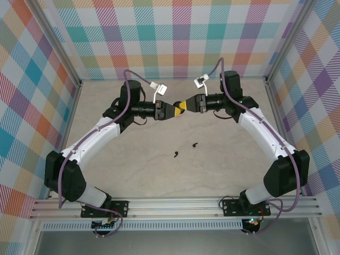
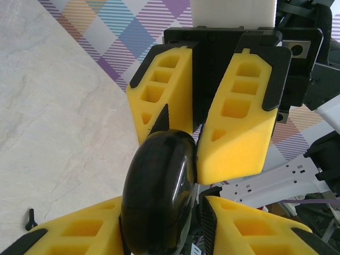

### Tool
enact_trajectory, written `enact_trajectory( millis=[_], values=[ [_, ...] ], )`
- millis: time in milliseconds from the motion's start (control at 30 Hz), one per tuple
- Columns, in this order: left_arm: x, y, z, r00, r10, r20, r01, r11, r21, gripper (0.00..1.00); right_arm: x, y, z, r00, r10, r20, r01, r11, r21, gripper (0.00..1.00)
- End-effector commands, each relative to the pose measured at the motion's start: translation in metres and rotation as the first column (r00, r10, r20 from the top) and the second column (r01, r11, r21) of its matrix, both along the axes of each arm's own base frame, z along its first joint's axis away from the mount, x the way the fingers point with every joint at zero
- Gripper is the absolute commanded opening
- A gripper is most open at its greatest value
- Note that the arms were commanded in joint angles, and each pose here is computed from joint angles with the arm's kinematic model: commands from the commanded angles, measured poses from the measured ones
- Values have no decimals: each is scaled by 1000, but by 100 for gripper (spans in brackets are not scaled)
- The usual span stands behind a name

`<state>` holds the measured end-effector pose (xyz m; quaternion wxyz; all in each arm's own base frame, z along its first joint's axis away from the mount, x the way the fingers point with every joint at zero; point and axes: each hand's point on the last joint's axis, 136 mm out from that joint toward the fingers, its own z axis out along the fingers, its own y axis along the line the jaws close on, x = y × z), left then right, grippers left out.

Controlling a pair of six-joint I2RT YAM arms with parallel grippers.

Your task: Insert wireless bluetooth earbuds into charging case

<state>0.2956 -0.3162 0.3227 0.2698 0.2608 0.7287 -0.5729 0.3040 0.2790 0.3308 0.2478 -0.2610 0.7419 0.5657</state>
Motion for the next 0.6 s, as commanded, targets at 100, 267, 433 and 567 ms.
enact_trajectory(
  millis=[100,267,433,567],
  values=[
    [-12,-4,24,996,-55,70,58,998,-39,38,-8,2,13,998,37,47,-38,999,16,27],
    [-11,-4,28,996,-50,76,54,997,-53,37,-12,2,10,998,55,39,-55,998,14,27],
    [-10,-5,31,996,-48,76,53,996,-66,33,-16,2,7,997,73,37,-73,997,5,28],
    [-10,-5,31,996,-49,76,54,996,-67,26,-18,3,5,996,82,35,-82,997,-2,28]
  ],
)
